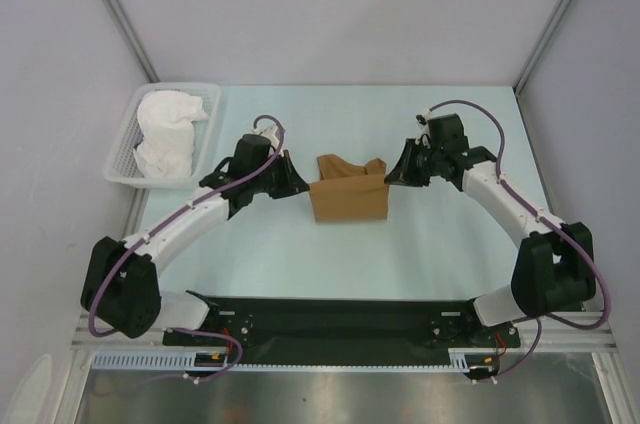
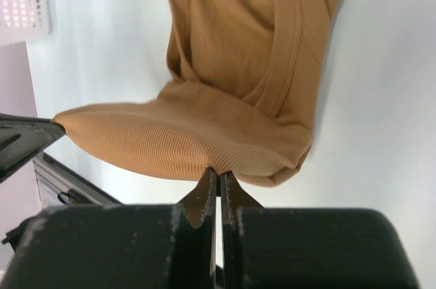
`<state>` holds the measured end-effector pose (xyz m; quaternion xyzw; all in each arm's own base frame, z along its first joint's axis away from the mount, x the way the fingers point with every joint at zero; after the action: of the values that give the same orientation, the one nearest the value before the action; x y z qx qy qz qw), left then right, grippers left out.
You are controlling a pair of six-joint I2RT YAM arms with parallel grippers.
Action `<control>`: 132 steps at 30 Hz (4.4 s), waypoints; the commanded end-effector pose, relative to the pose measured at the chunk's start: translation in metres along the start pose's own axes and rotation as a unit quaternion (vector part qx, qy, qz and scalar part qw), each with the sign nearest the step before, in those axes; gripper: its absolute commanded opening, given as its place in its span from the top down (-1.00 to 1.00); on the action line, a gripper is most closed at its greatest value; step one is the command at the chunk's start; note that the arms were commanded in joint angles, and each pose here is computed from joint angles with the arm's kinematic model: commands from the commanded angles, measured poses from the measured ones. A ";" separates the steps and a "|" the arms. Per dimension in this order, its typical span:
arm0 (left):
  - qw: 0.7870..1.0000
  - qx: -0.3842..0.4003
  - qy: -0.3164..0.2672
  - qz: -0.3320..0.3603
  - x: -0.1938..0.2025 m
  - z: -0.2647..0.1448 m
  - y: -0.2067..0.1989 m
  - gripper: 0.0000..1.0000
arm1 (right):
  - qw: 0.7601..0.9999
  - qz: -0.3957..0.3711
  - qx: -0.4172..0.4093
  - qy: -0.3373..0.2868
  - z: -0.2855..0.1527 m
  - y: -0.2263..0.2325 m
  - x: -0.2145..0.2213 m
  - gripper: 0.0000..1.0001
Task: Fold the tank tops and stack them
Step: Fold the tank top, then neatly place the folded tank top to the corner, then grab the tank top from the pile
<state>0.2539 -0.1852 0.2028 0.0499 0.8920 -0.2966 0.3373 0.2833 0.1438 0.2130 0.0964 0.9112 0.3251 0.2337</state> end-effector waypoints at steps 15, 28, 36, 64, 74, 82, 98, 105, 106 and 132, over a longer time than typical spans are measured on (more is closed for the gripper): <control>0.999 0.017 0.004 -0.032 -0.079 0.080 0.040 0.99 | 0.999 0.043 -0.009 -0.019 0.065 -0.014 -0.091 0.92; 0.999 0.002 -0.017 -0.042 -0.121 0.138 0.071 0.44 | 0.995 0.097 -0.020 -0.031 0.124 -0.042 -0.137 0.86; 0.997 -0.019 -0.069 -0.013 -0.133 0.114 0.064 -0.47 | 0.994 0.081 -0.014 -0.070 0.111 -0.039 -0.138 -0.47; 0.984 -0.116 -0.130 -0.021 -0.061 -0.030 0.065 -0.73 | 0.998 0.053 0.012 0.015 0.148 -0.074 -0.082 0.10; 0.969 -0.137 -0.198 -0.052 -0.081 -0.066 0.077 -0.74 | 0.978 0.180 -0.006 -0.106 0.089 -0.131 -0.106 1.00; 0.962 -0.138 -0.227 -0.070 -0.093 -0.073 0.080 -0.75 | 0.905 0.321 0.055 -0.273 -0.015 -0.205 -0.074 1.00; 0.908 -0.226 -0.310 -0.167 -0.160 -0.130 0.126 -0.95 | 0.784 0.403 0.238 -0.409 -0.121 -0.223 -0.040 -1.00; 0.844 -0.399 -0.307 -0.183 -0.214 -0.150 0.174 -0.91 | 0.827 0.326 0.182 -0.419 -0.128 -0.178 -0.047 -0.99; 0.837 -0.413 -0.306 -0.189 -0.222 -0.158 0.178 -0.90 | 0.834 0.316 0.173 -0.419 -0.127 -0.173 -0.046 -0.99; 0.802 -0.509 -0.162 -0.269 -0.227 -0.017 0.395 -0.95 | 0.919 0.141 0.008 -0.367 -0.095 -0.084 -0.031 -1.00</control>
<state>0.5211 0.1623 0.1476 -0.4182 0.8390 0.1305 0.3228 0.2580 0.0122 0.2259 0.3631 0.7505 0.2716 0.4807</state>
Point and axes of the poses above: each gripper's point midway between its finger pads, its own z axis out along the fingers, its own y axis along the line the jaws close on, x = y × z, the point moved 8 cm from there along -z, back along the fingers, and after that the axes turned 8 degrees about z, right-handed, at the moved point
